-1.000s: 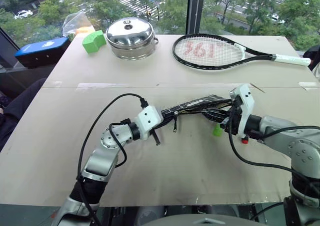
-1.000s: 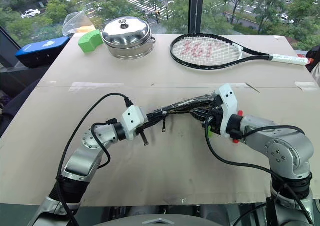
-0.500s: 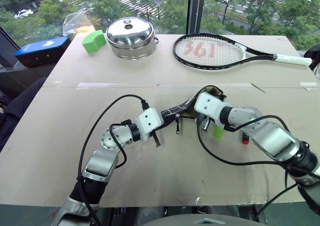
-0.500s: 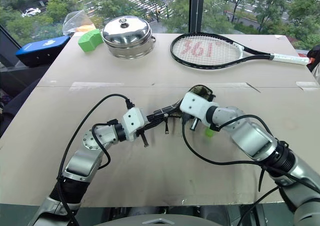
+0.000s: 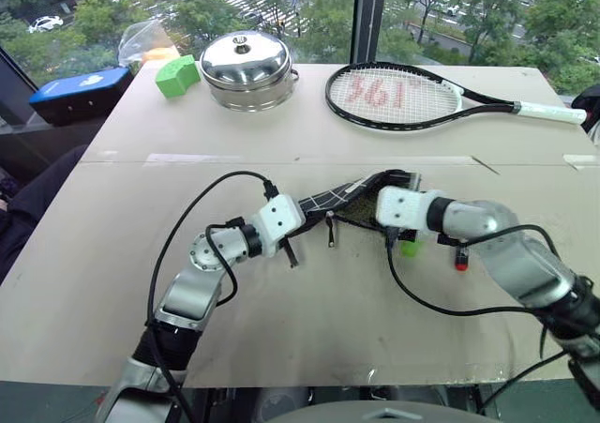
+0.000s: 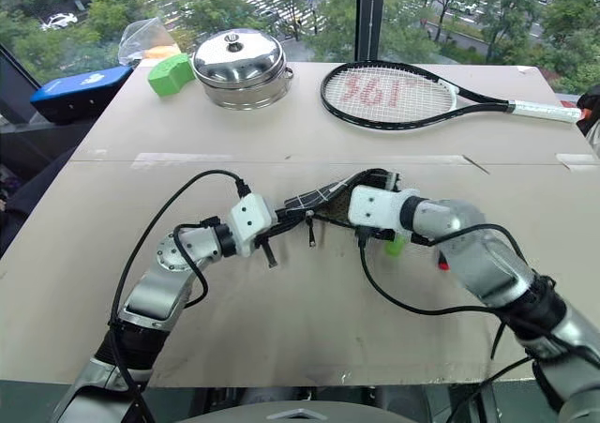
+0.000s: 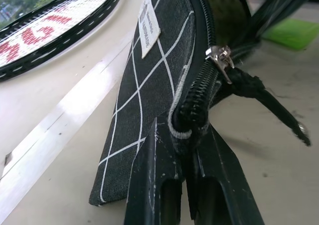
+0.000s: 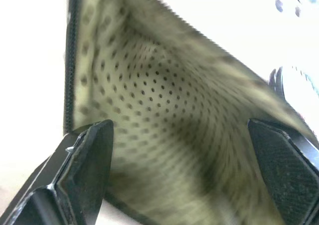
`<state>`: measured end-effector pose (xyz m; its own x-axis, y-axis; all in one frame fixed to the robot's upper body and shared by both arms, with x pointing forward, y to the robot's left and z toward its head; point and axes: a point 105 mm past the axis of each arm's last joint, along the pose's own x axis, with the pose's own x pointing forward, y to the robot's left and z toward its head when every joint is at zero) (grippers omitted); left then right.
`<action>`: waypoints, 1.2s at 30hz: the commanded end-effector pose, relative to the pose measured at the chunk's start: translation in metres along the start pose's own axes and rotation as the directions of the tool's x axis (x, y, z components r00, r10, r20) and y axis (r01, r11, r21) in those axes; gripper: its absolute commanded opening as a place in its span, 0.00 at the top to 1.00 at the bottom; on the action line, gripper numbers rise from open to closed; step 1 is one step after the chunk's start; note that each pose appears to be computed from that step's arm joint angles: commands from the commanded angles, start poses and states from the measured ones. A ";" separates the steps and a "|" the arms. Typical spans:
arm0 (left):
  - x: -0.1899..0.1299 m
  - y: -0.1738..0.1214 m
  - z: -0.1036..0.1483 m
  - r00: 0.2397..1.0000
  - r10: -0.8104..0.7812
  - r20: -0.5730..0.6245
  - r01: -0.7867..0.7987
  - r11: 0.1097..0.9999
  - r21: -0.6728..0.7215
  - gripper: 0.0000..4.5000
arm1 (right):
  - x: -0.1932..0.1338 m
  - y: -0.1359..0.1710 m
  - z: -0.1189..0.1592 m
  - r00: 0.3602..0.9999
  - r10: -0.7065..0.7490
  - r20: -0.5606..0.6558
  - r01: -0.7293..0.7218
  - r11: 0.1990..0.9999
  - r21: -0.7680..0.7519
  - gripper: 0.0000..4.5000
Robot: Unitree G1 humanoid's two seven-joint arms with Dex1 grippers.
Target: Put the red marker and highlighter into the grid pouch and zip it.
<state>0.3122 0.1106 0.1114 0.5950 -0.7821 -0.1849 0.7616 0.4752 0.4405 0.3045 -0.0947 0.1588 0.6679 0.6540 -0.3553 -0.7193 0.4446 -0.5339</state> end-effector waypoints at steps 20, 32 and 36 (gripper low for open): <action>-0.002 0.023 0.007 0.999 0.048 -0.020 -0.048 0.999 0.014 1.00 | 0.000 0.041 -0.087 0.804 -0.220 -0.552 0.590 0.412 0.695 0.28; -0.006 0.014 0.011 0.999 0.046 -0.012 -0.046 0.999 -0.013 1.00 | -0.032 0.020 -0.023 0.975 -0.121 -0.186 0.177 0.928 0.326 0.82; 0.000 0.011 0.014 1.000 0.023 0.000 -0.023 1.000 -0.007 1.00 | -0.036 0.001 -0.010 0.980 -0.004 -0.201 0.001 1.000 -0.015 0.82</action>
<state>0.3182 0.1181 0.1141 0.6299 -0.7449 -0.2198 0.7528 0.5160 0.4087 0.2787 -0.1336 0.1490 0.7394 0.4533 -0.4977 -0.6675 0.5899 -0.4543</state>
